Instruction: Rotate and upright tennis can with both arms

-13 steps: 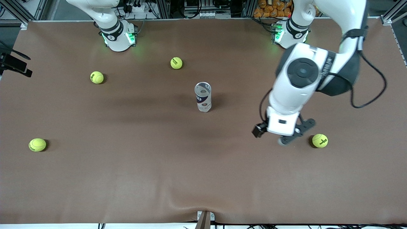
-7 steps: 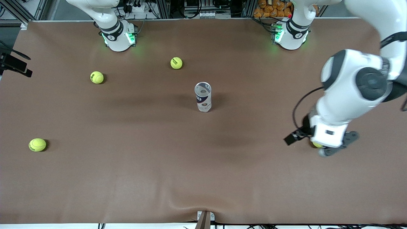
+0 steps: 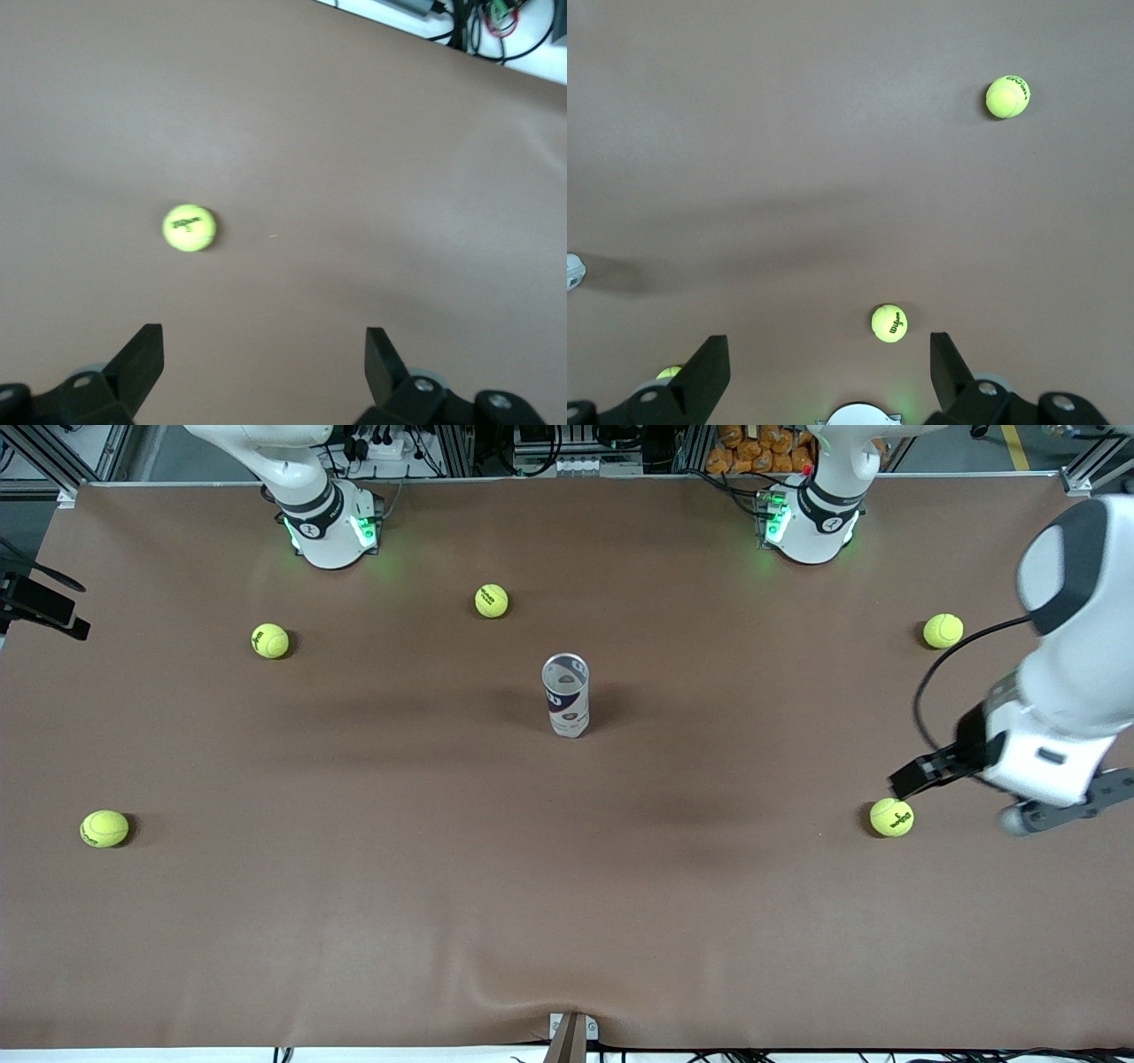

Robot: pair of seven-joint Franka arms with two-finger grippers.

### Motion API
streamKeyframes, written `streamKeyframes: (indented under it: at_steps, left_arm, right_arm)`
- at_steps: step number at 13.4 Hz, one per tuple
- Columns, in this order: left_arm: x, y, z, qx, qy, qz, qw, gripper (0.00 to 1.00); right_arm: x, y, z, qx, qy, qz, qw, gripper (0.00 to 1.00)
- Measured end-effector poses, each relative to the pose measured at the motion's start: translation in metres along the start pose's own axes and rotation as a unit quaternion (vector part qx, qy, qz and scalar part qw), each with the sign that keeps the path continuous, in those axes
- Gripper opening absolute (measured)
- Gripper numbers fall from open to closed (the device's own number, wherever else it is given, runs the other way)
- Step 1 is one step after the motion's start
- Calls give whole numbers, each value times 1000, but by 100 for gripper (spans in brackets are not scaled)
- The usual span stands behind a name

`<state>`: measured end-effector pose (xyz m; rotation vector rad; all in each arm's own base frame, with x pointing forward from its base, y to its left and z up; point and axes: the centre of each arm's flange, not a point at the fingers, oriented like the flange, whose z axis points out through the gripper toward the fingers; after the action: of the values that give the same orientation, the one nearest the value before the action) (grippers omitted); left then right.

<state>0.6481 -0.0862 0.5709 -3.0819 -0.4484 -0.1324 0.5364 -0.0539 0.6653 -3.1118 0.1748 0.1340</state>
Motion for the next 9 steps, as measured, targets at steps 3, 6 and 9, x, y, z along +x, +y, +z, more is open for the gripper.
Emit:
streamKeyframes:
  at_steps: [3,6,9]
  left_arm:
    - [-25,-19,-27,-13,-10,5,1000,100]
    - [-65,-25,-38,-7,-15,11,1000,100]
    - [-92,-34,-39,1,-15,14,1000,100]
  right_arm:
    - [0,0,0,0,0,0,1000,100]
    - [0,0,0,0,0,0,1000,100]
    - [0,0,0,0,0,-5,1000,100]
